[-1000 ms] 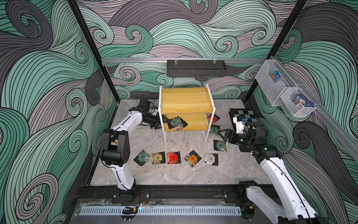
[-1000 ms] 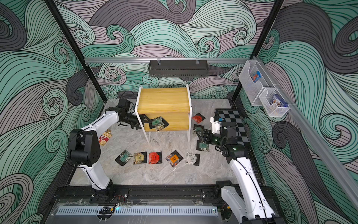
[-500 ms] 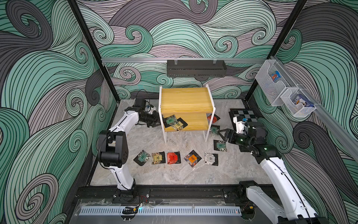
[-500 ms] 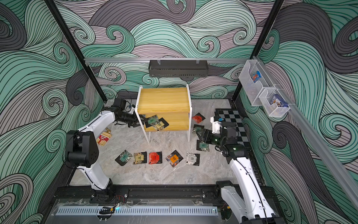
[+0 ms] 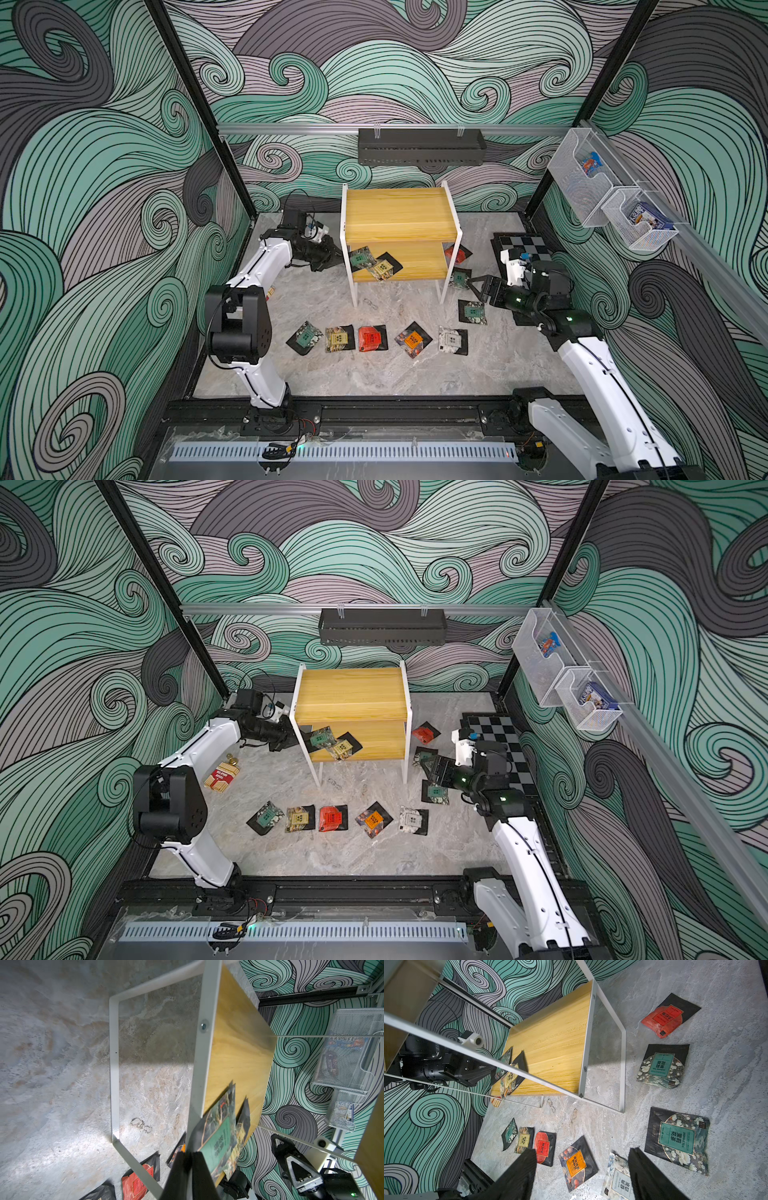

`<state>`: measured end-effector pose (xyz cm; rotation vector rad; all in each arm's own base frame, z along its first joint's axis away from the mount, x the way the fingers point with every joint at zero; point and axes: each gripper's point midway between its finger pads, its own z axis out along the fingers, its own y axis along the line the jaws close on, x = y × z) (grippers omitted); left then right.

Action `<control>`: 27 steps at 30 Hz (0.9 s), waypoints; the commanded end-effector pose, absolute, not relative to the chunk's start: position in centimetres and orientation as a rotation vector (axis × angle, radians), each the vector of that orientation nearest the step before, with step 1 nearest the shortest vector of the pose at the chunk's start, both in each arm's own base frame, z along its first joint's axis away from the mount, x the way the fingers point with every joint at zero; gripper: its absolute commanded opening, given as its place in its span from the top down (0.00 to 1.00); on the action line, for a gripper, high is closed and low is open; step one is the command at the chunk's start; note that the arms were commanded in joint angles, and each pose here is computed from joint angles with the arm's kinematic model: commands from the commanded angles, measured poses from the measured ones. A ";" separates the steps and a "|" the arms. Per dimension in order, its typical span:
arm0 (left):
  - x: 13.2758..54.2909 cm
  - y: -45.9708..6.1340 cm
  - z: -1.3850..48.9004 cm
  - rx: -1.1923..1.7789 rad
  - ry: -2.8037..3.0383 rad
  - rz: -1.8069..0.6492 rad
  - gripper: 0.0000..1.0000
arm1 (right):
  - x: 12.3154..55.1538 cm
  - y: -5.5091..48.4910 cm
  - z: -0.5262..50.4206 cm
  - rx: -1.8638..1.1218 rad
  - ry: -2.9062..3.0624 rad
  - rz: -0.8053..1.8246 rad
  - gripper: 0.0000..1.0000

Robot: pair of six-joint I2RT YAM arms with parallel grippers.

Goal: Remove the tea bags from the shelf
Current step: Pick up the tea bag from the shelf.

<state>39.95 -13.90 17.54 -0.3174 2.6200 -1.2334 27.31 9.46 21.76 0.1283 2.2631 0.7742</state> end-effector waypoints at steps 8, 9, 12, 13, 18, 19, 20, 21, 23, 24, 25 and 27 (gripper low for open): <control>39.7 -11.9 20.6 -0.361 2.511 -1.194 1.00 | 27.3 9.5 21.7 0.126 2.258 0.772 0.25; 39.8 -11.5 21.0 -0.379 2.488 -1.193 1.00 | 27.4 9.5 21.9 0.125 2.253 0.771 0.25; 40.1 -10.3 22.2 -0.424 2.421 -1.177 1.00 | 27.4 9.6 21.9 0.121 2.255 0.772 0.25; 40.1 -9.8 22.5 -0.435 2.405 -1.163 1.00 | 27.4 9.6 21.9 0.121 2.256 0.773 0.25; 39.9 -7.3 23.6 -0.512 2.345 -1.099 1.00 | 27.5 9.6 22.0 0.118 2.254 0.773 0.24; 39.8 -6.8 23.7 -0.532 2.331 -1.085 1.00 | 27.5 9.6 22.0 0.118 2.254 0.771 0.24; 39.7 -6.3 23.8 -0.551 2.323 -1.070 1.00 | 27.5 9.6 22.0 0.118 2.254 0.772 0.24; 39.6 -5.7 23.8 -0.575 2.311 -1.055 1.00 | 27.5 9.6 22.0 0.120 2.255 0.771 0.24; 39.4 -4.8 23.6 -0.605 2.302 -1.031 1.00 | 27.6 9.6 21.9 0.117 2.257 0.774 0.24; 39.3 -4.4 23.3 -0.626 2.302 -1.020 1.00 | 27.6 9.6 21.9 0.118 2.256 0.773 0.24; 39.2 -4.1 22.9 -0.645 2.305 -1.015 1.00 | 27.6 9.6 22.0 0.118 2.256 0.774 0.24; 38.7 -3.5 22.7 -0.670 2.298 -0.989 1.00 | 27.7 9.6 22.0 0.117 2.254 0.775 0.24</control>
